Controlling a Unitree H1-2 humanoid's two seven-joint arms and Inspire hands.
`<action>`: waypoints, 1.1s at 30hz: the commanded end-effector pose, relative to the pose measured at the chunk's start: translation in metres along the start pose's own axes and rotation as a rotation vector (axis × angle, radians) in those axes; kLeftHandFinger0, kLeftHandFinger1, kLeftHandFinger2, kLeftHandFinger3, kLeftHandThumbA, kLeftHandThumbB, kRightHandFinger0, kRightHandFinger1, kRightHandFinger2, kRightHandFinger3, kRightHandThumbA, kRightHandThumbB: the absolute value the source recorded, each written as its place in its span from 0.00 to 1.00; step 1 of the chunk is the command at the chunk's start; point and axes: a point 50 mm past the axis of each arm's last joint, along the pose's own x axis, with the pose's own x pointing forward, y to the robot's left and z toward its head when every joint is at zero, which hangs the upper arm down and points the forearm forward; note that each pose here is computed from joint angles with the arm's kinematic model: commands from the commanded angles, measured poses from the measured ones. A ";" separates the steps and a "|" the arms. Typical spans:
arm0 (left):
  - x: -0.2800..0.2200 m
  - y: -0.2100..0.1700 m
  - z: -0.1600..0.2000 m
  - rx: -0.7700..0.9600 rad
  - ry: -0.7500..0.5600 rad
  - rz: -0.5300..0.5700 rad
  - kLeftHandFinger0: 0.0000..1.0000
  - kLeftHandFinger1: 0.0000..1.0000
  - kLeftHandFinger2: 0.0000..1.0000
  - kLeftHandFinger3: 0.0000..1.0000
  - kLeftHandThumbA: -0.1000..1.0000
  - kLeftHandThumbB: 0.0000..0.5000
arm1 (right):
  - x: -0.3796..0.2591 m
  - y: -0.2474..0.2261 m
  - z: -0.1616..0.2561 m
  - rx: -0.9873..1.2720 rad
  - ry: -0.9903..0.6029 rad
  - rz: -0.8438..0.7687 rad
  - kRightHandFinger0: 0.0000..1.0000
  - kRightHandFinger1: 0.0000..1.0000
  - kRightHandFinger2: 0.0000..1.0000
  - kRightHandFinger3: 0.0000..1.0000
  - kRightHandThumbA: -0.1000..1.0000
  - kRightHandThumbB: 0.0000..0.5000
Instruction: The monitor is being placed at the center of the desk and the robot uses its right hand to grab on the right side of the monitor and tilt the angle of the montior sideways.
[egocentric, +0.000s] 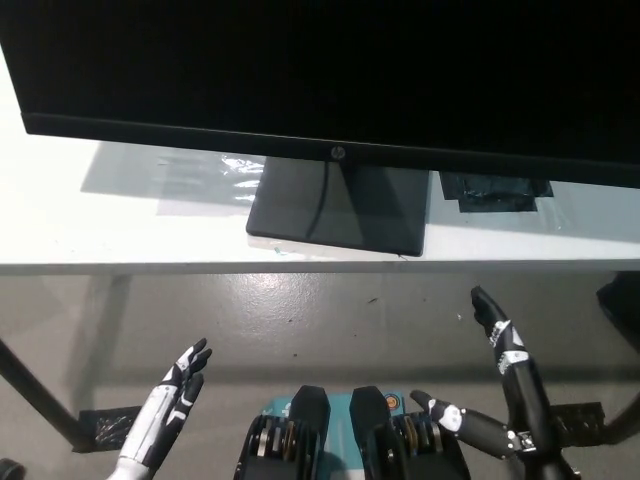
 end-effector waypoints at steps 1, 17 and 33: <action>0.005 0.009 0.011 0.018 -0.096 0.010 1.00 1.00 1.00 1.00 1.00 0.67 | 0.006 -0.003 0.034 0.232 -0.164 0.017 1.00 1.00 1.00 1.00 1.00 0.80; 0.004 0.010 0.014 0.031 -0.110 0.013 1.00 1.00 1.00 1.00 1.00 0.74 | 0.064 -0.020 0.044 1.233 0.026 -0.056 1.00 1.00 1.00 1.00 1.00 0.76; 0.001 0.008 0.012 0.025 -0.100 0.009 1.00 1.00 1.00 1.00 1.00 0.73 | 0.121 -0.042 0.030 1.336 0.041 -0.069 1.00 1.00 1.00 1.00 1.00 0.78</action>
